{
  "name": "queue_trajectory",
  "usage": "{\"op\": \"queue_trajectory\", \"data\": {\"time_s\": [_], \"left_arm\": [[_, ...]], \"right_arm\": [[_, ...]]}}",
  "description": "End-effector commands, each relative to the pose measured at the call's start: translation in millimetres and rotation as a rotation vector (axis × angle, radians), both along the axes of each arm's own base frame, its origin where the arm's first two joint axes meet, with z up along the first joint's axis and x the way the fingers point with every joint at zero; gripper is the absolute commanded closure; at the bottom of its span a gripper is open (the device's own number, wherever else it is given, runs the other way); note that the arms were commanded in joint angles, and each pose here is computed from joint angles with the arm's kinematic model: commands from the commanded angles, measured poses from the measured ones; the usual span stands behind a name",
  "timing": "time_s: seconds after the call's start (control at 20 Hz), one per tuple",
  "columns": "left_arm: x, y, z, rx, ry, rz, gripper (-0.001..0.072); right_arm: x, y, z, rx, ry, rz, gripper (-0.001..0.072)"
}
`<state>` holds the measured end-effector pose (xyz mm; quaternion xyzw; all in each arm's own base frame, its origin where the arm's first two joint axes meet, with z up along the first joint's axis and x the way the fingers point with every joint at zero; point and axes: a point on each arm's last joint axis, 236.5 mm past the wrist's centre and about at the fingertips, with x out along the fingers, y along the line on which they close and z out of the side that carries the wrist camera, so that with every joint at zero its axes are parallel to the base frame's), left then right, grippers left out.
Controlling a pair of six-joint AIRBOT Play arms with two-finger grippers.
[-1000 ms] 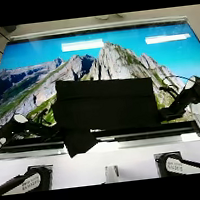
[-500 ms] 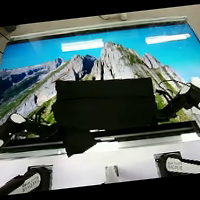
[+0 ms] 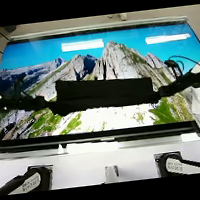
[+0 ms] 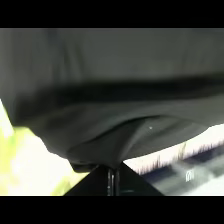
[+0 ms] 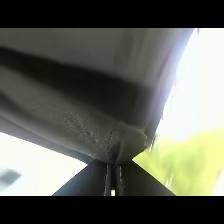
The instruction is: Fold the shirts.
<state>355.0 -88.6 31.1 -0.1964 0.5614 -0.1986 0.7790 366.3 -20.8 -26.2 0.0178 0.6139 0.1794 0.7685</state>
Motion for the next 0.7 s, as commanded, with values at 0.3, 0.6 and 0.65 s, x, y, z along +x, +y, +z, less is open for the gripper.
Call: {"op": "queue_trajectory", "data": {"time_s": [0.3,0.6,0.65], "left_arm": [[134,4,-46,-0.041,0.101,0.050,0.0677],[126,-7,-102,-0.068,0.280,0.067,0.0357],[125,-3,-94,-0.067,0.267,0.044,0.0357]], "right_arm": [[107,7,-32,-0.073,-0.080,-0.048,0.0691],[105,8,-52,-0.073,-0.050,0.033,0.0033],[102,-4,-46,-0.109,-0.038,0.055,0.0023]]}}
